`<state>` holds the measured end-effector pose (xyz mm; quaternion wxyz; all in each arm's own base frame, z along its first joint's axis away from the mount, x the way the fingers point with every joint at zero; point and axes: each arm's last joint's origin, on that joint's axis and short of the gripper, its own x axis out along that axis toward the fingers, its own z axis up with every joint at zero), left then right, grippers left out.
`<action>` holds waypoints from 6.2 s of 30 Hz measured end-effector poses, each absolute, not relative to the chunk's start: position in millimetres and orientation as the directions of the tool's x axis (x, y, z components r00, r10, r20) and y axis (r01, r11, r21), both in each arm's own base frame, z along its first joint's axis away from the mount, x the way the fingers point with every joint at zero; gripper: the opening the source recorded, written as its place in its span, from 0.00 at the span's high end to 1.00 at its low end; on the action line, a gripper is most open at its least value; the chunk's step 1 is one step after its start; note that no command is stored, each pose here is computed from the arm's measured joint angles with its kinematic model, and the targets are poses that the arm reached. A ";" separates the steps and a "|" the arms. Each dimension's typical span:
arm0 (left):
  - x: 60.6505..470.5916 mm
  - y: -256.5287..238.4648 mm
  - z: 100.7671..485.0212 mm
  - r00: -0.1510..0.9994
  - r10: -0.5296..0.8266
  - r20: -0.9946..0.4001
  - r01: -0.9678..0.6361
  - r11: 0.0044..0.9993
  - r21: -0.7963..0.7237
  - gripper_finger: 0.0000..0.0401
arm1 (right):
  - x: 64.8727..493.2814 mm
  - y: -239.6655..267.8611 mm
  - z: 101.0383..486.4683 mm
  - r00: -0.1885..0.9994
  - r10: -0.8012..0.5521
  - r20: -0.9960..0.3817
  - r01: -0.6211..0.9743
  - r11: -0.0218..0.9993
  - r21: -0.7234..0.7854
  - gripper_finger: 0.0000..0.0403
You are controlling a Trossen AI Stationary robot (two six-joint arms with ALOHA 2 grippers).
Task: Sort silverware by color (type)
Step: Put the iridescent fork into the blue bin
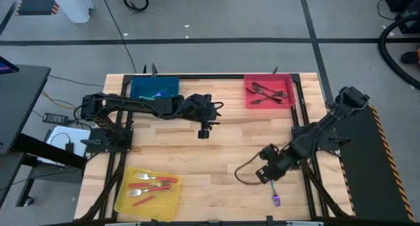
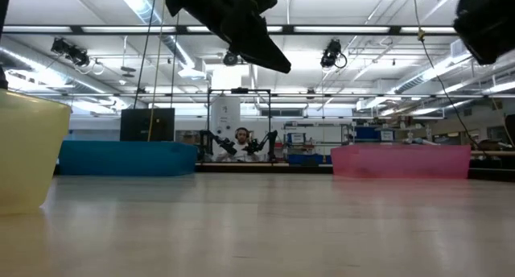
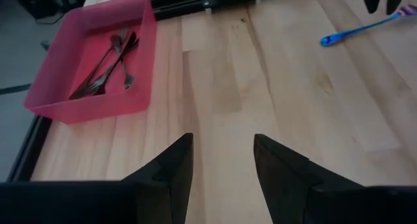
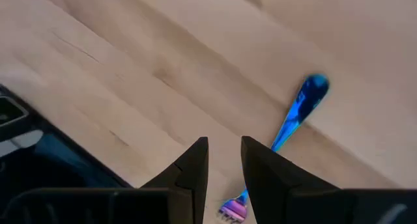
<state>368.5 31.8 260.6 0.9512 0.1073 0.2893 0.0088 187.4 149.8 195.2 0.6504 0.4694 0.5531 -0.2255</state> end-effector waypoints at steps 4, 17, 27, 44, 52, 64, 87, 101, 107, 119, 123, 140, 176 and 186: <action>369.1 24.6 260.6 0.834 0.062 -0.548 0.063 0.976 0.207 0.60 | 184.4 170.2 179.9 0.254 0.230 -0.939 0.841 0.427 0.332 0.76; 370.0 3.4 260.7 0.837 0.013 -0.546 0.088 0.984 0.158 0.60 | 168.6 203.5 149.1 0.160 0.212 -0.964 0.916 0.331 0.225 0.78; 369.9 -4.0 260.5 0.836 -0.003 -0.548 0.107 0.982 0.158 0.60 | 171.7 207.1 130.4 0.078 0.194 -0.978 0.932 0.333 0.141 0.78; 366.3 -3.6 255.4 0.800 -0.002 -0.600 0.088 0.990 0.114 0.60 | 172.2 197.1 132.3 0.075 0.132 -0.988 0.875 0.467 0.128 0.96; 366.4 -2.8 255.5 0.801 0.000 -0.599 0.055 0.996 0.074 0.60 | 176.7 171.2 145.8 0.100 0.007 -0.995 0.830 0.551 0.087 0.98; 384.9 6.9 252.9 0.880 0.021 -0.474 -0.100 0.985 -0.142 0.60 | 187.2 106.5 197.7 0.387 -0.338 -0.858 0.714 0.698 0.046 0.98; 426.3 46.5 217.9 0.975 0.111 -0.194 -0.193 0.856 -0.480 0.60 | 218.3 62.6 224.9 0.560 -0.540 -0.629 0.673 0.739 -0.035 0.98; 428.1 38.5 224.9 0.993 -0.009 -0.122 -0.053 0.866 -0.498 0.60 | 224.1 50.2 227.2 0.546 -0.580 -0.604 0.720 0.694 -0.015 0.98; 428.0 44.4 229.6 0.997 0.009 -0.076 -0.045 0.868 -0.495 0.60 | 233.2 47.4 231.7 0.599 -0.545 -0.587 0.680 0.733 0.012 0.98; 426.5 56.5 229.2 0.995 0.063 -0.082 -0.096 0.867 -0.489 0.64 | 237.0 39.7 233.0 0.600 -0.550 -0.581 0.681 0.732 0.011 0.98; 427.1 51.4 228.8 0.996 0.037 -0.086 -0.074 0.872 -0.485 0.65 | 237.3 38.6 232.8 0.599 -0.545 -0.587 0.676 0.737 0.006 0.98; 416.3 59.5 249.8 0.989 -0.130 -0.067 0.089 0.896 -0.435 0.65 | 211.6 28.6 255.2 0.595 -0.585 -0.551 0.718 0.695 0.037 0.98; 414.6 72.0 255.9 0.995 -0.099 -0.003 0.091 0.924 -0.372 0.87 | 217.2 47.5 271.8 0.749 -0.487 -0.449 0.579 0.810 0.089 0.98; 414.6 71.6 255.6 0.994 -0.109 -0.005 0.101 0.938 -0.331 0.99 | 217.9 49.1 271.0 0.768 -0.426 -0.477 0.536 0.836 0.116 0.97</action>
